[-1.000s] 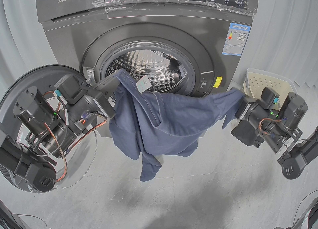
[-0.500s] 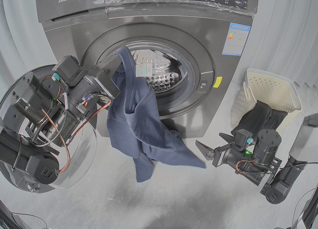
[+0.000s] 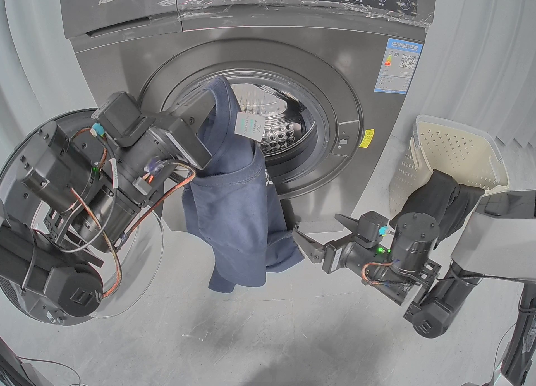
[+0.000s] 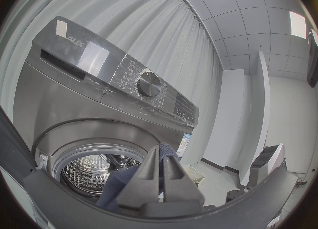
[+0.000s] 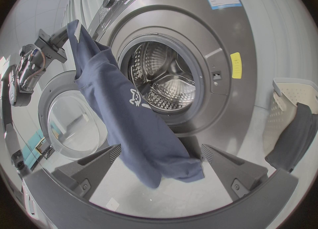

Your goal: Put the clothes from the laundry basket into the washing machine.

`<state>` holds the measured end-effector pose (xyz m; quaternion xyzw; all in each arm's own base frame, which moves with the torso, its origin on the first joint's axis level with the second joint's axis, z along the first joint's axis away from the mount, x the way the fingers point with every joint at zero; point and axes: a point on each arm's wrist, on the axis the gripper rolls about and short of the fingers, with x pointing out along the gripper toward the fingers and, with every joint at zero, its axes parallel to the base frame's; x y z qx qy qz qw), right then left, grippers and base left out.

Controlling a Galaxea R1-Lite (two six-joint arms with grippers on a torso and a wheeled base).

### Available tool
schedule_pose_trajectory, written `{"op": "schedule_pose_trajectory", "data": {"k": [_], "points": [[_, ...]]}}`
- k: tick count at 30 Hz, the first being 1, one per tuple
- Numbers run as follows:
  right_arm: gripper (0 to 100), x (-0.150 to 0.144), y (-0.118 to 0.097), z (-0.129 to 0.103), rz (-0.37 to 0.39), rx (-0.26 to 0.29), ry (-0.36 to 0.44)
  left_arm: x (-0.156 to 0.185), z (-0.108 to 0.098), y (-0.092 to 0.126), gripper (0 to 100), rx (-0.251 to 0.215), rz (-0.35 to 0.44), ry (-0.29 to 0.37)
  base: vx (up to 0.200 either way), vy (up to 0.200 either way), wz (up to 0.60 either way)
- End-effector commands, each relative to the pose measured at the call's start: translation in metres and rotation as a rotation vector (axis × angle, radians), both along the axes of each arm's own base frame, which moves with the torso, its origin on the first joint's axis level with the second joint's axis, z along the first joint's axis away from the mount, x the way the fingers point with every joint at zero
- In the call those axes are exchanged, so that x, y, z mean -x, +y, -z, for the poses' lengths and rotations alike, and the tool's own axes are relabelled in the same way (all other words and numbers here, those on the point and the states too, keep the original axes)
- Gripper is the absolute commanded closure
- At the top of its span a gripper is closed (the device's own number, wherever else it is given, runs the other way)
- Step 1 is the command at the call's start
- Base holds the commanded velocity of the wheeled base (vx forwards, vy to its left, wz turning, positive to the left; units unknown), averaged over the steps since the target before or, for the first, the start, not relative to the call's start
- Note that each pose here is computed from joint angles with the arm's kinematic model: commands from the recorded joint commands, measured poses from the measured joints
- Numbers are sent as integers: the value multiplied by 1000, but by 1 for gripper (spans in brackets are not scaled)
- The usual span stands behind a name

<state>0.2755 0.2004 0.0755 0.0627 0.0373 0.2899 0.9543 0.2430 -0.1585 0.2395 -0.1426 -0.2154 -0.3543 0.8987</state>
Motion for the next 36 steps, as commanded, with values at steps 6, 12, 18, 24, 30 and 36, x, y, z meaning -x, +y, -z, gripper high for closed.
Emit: {"op": "schedule_pose_trajectory", "data": {"k": [6, 12, 18, 24, 30, 36], "points": [[0, -23, 58, 28, -112, -1, -41, 8, -5, -3, 100, 9, 26, -17, 0, 0, 0], [0, -33, 74, 26, -152, -11, -78, 9, -6, -4, 100, 10, 32, -18, 0, 0, 0], [0, -50, 87, 28, -148, -31, -114, 22, -17, -4, 100, 29, 59, -48, 0, 0, 0], [0, -67, 98, 30, -131, -55, -149, 30, -21, -7, 100, 37, 84, -59, 0, 0, 0], [0, -83, 100, 20, -108, -82, -188, 34, -23, -8, 100, 39, 106, -65, 0, 0, 0], [0, -87, 104, 17, -105, -96, -206, 36, -18, -10, 100, 31, 118, -54, 0, 0, 0]]}}
